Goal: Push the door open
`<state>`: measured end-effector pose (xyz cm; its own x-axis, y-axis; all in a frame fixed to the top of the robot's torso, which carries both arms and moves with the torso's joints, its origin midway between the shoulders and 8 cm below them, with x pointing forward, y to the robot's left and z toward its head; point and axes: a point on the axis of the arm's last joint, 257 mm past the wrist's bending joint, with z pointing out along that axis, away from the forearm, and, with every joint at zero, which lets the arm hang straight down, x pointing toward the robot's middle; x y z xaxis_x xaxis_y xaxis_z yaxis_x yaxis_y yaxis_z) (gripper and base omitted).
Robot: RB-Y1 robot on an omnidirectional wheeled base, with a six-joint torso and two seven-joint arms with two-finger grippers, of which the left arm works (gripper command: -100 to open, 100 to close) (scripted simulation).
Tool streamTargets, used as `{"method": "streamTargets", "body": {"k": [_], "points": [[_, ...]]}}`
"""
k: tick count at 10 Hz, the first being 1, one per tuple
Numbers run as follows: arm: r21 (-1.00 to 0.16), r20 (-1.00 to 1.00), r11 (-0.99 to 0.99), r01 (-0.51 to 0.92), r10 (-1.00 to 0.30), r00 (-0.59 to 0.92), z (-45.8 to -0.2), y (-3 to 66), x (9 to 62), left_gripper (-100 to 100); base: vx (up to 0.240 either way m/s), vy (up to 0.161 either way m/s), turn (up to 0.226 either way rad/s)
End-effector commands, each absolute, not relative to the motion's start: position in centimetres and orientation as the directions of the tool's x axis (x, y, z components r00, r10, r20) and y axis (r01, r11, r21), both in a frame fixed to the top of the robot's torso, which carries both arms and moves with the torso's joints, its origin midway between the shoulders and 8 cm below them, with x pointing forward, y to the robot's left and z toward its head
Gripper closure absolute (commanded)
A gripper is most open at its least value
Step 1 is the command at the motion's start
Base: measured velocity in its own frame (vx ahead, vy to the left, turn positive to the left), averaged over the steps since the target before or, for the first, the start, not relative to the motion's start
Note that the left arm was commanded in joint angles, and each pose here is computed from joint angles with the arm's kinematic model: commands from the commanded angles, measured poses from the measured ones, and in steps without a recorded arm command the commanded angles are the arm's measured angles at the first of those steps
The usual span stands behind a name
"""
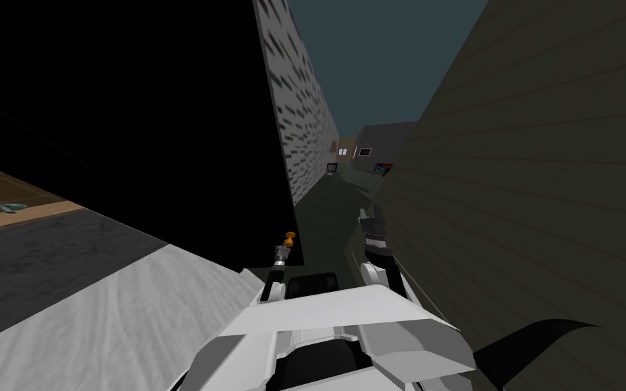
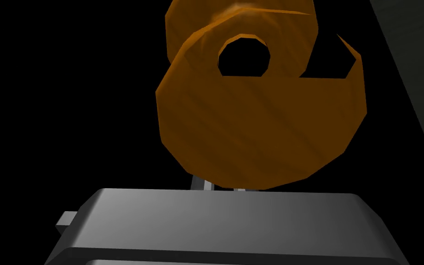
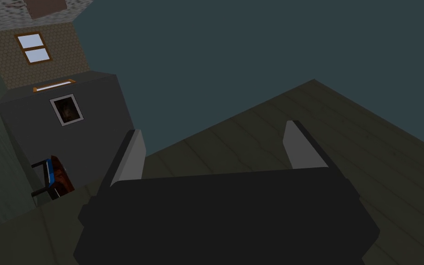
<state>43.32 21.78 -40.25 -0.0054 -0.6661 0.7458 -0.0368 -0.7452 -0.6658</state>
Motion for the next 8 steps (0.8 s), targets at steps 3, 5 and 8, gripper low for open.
{"method": "streamTargets", "body": {"k": [3,5,8], "points": [[-0.589,0.807,-0.808,0.001,-0.589,-0.041,-38.3,21.4,44.7,100,0.031,-0.026,-0.011],[-0.542,0.84,-0.84,-0.026,-0.542,0.01,-40.3,21.3,42.7,-100,-0.021,0.047,0.014],[-0.435,0.9,-0.9,-0.02,-0.435,0.007,-40.1,19.9,41.8,-100,-0.104,0.059,-0.015]]}}
